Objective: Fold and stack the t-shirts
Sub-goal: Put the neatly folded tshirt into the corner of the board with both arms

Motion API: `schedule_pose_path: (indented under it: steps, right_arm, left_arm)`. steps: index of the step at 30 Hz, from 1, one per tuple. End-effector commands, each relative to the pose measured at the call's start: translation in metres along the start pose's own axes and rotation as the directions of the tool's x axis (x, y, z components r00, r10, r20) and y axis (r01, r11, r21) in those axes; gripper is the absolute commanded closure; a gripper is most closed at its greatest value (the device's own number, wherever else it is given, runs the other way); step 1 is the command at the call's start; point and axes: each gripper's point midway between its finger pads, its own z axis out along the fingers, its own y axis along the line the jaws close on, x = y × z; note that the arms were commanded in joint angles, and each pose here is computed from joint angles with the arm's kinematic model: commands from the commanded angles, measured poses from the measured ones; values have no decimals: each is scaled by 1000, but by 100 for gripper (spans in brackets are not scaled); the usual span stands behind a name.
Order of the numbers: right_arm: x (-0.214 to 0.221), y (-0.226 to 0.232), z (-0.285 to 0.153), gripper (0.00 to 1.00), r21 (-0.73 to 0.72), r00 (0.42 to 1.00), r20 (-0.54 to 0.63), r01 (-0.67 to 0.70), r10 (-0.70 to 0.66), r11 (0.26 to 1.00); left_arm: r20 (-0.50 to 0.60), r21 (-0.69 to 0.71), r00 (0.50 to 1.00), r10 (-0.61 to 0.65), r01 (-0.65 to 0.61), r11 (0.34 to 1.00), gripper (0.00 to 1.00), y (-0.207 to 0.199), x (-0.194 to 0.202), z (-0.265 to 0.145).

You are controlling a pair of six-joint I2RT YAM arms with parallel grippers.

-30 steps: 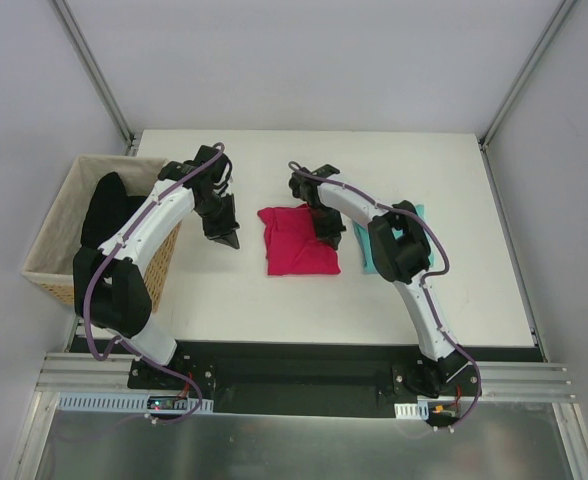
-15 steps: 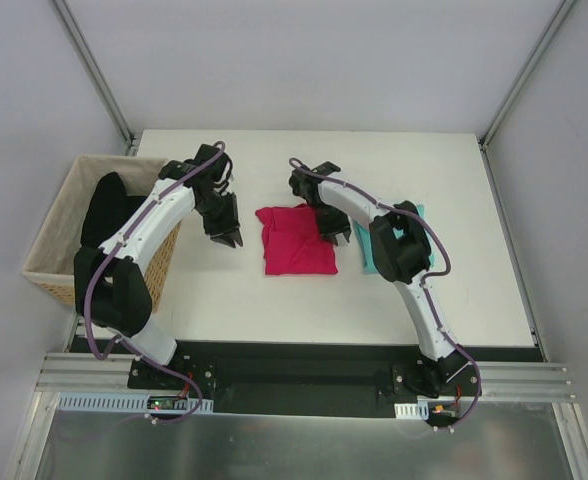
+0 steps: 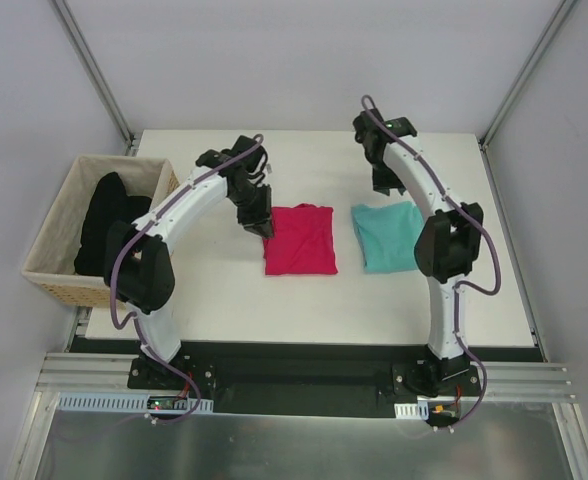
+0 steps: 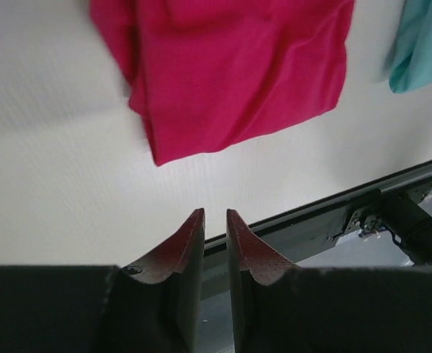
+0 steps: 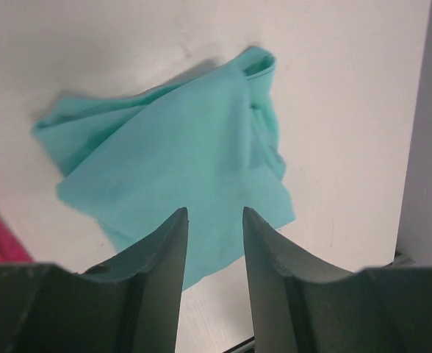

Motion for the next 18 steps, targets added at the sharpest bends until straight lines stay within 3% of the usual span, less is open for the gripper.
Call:
schedule_pose_path:
  steps: [1, 9, 18]
  right_arm:
    - [5, -54, 22, 61, 67, 996, -75, -47, 52, 997]
    - [21, -89, 69, 51, 53, 979, -155, -127, 134, 991]
    - [12, -85, 89, 48, -63, 971, -174, -175, 162, 983]
  left_arm:
    - [-30, 71, 997, 74, -71, 995, 82, -45, 1, 11]
    - [-96, 119, 985, 140, -128, 985, 78, -92, 8, 43]
    - [-120, 151, 981, 150, -131, 980, 78, -113, 1, 63]
